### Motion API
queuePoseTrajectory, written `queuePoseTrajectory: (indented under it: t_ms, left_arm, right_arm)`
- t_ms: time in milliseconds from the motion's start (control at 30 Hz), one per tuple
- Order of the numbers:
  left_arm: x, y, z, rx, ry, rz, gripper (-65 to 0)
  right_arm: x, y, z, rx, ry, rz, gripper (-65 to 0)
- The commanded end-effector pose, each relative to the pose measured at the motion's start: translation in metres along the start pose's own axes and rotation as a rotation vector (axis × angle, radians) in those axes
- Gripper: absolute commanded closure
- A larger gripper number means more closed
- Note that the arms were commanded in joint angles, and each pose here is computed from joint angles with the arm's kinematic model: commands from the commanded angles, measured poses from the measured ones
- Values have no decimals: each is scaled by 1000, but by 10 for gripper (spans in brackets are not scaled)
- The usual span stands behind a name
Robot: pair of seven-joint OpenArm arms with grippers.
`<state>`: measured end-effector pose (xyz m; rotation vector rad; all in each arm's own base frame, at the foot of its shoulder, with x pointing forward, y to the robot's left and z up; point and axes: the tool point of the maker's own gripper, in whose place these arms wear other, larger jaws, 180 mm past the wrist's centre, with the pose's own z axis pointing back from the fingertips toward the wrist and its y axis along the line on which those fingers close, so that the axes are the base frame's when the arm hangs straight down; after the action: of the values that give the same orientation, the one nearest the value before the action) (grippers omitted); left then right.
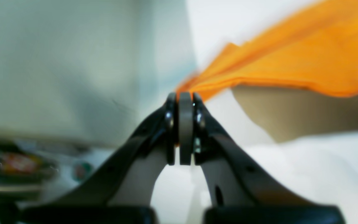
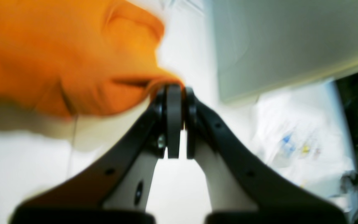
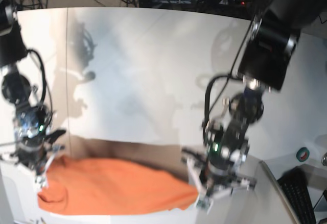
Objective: Layout the t-shirt on the table in an organized manner, then fold the t-shirt properly
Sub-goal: 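Raise the shirt high with both grippers and swing it to hang flat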
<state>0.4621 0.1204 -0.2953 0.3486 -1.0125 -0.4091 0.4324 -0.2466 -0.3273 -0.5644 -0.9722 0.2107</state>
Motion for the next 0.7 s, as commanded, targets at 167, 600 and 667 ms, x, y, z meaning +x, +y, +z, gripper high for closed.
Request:
queuePoseTrajectory:
  t_ms: [167,600,667]
  left_arm:
    - [-103,-24,34,-48,129,-55,0]
    - [-224,-1,117,9,295,62,0]
    - [-235,-13,132,-17,306,58,0]
  right_arm:
    - [-68,23,19,22,112,-51,0]
    - [-212,29,118,10,355,-174,0]
    - [-225,39,139,34,372,-172,0]
